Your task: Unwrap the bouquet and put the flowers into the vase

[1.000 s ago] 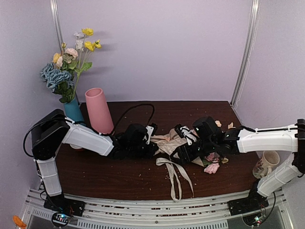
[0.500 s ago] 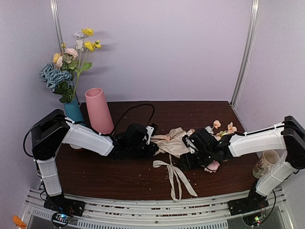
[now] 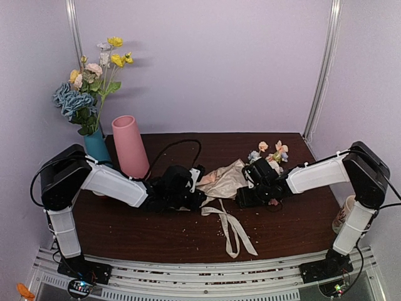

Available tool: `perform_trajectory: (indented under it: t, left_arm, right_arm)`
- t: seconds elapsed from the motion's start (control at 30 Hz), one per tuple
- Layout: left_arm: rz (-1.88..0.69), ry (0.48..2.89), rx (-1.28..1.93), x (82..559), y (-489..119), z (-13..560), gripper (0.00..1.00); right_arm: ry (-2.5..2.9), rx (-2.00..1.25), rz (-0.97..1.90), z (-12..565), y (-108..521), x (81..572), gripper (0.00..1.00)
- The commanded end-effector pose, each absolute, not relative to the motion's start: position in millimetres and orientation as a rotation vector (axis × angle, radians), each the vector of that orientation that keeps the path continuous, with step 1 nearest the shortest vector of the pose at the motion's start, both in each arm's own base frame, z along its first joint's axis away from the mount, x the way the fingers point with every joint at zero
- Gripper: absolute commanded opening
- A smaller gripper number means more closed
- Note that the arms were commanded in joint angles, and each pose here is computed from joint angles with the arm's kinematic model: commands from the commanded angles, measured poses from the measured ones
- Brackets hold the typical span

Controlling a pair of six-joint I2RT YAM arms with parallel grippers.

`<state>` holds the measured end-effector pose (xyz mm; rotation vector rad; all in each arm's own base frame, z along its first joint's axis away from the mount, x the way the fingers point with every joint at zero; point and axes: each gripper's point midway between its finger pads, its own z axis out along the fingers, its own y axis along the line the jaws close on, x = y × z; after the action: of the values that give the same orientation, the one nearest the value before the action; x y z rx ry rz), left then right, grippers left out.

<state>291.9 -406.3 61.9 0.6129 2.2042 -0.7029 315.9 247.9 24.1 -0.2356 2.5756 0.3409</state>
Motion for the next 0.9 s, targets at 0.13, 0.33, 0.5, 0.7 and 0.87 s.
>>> perform_trajectory:
  t: [0.13, 0.33, 0.5, 0.7, 0.87]
  left_arm:
    - [-0.8, 2.149, 0.603, 294.2, -421.3, 83.4, 0.04]
    - [-0.767, 2.095, 0.631, 293.3, -413.8, 120.7, 0.55]
    - [-0.573, 2.012, 0.615, 307.7, -386.6, 176.0, 0.83]
    - [-0.332, 2.02, 0.714, 328.8, -363.8, 181.4, 0.94]
    - [-0.313, 2.072, 0.801, 340.8, -364.3, 154.2, 0.89]
  right_arm:
    - [2.572, -0.204, 0.274, 21.8, 240.2, 361.4, 0.66]
    - [2.567, -0.229, 0.237, 43.2, 221.7, 348.9, 0.66]
    - [2.574, -0.244, 0.321, 62.7, 216.9, 323.4, 0.69]
    - [2.531, -0.27, 0.372, 95.8, 209.7, 305.8, 0.73]
    - [2.445, -0.258, 0.397, 127.0, 206.3, 306.0, 0.74]
